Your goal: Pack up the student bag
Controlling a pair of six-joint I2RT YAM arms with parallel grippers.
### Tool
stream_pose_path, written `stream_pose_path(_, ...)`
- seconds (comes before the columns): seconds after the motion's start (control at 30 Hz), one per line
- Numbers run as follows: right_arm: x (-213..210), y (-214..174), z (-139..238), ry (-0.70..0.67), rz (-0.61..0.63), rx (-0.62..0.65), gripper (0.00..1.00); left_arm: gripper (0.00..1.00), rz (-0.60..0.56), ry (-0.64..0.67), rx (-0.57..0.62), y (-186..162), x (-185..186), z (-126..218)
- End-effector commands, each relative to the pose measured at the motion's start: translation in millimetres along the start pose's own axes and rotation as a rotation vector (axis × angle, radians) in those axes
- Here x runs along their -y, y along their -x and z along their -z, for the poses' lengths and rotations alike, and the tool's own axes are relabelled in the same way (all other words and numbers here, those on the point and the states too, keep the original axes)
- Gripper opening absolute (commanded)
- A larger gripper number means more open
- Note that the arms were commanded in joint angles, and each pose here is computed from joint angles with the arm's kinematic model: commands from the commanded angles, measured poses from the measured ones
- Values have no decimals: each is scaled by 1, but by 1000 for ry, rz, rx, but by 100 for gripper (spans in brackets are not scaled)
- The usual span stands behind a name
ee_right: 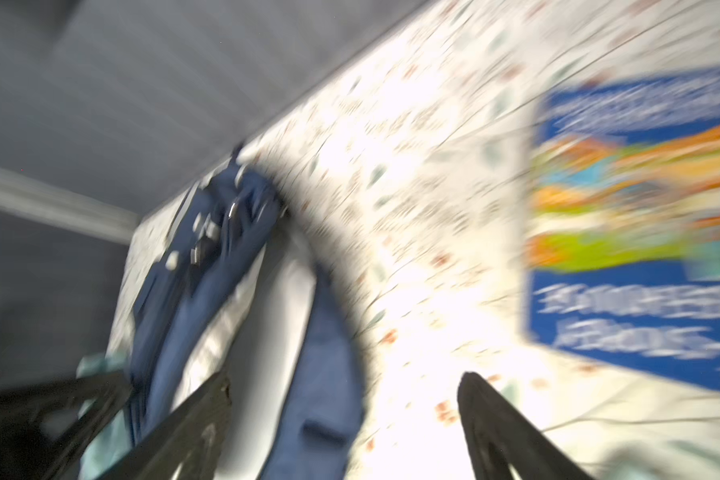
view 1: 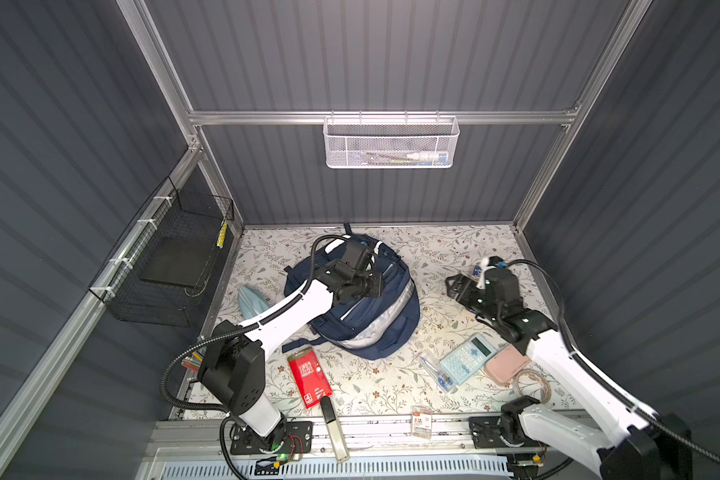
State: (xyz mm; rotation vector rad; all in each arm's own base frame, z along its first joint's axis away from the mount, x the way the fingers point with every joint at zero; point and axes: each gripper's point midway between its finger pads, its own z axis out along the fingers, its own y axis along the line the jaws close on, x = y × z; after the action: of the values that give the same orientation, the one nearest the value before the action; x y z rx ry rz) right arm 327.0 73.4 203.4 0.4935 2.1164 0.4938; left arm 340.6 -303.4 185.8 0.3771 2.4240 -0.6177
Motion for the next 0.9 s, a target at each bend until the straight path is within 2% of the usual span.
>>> stream_pose_path(0.0, 65, -10, 4, -136, -6, -72, 89, 63, -41, -3, 47, 15, 23, -7)
stream_pose_path(0.07, 91, -3, 3, -161, -84, -87, 90, 83, -58, -29, 49, 15, 38, -15)
stream_pose_path(0.1, 104, 0, 1, -172, -127, -93, 91, 92, -70, -66, 87, 29, 56, -14)
stream_pose_path(0.13, 114, 1, -2, -170, -158, -103, 92, 99, -76, -104, 100, 32, 70, -19)
stream_pose_path(0.17, 123, 3, -5, -177, -179, -104, 93, 100, -80, -144, 102, 33, 83, -25)
stream_pose_path(0.3, 163, 6, -21, -246, -253, -122, 93, 100, -111, -316, 101, 33, 142, -59)
stream_pose_path(0.37, 173, 7, -28, -240, -286, -144, 93, 100, -118, -359, 76, 29, 158, -79)
stream_pose_path(0.53, 197, 4, -45, -305, -283, -212, 92, 99, -114, -424, 26, 11, 178, -137)
stream_pose_path(0.63, 205, 5, -54, -325, -275, -242, 92, 95, -122, -443, 1, 0, 185, -169)
stream_pose_path(0.73, 210, 7, -61, -336, -258, -256, 91, 87, -135, -466, -37, -14, 194, -196)
stream_pose_path(0.87, 215, 2, -72, -340, -243, -322, 86, 84, -141, -445, -64, -25, 195, -220)
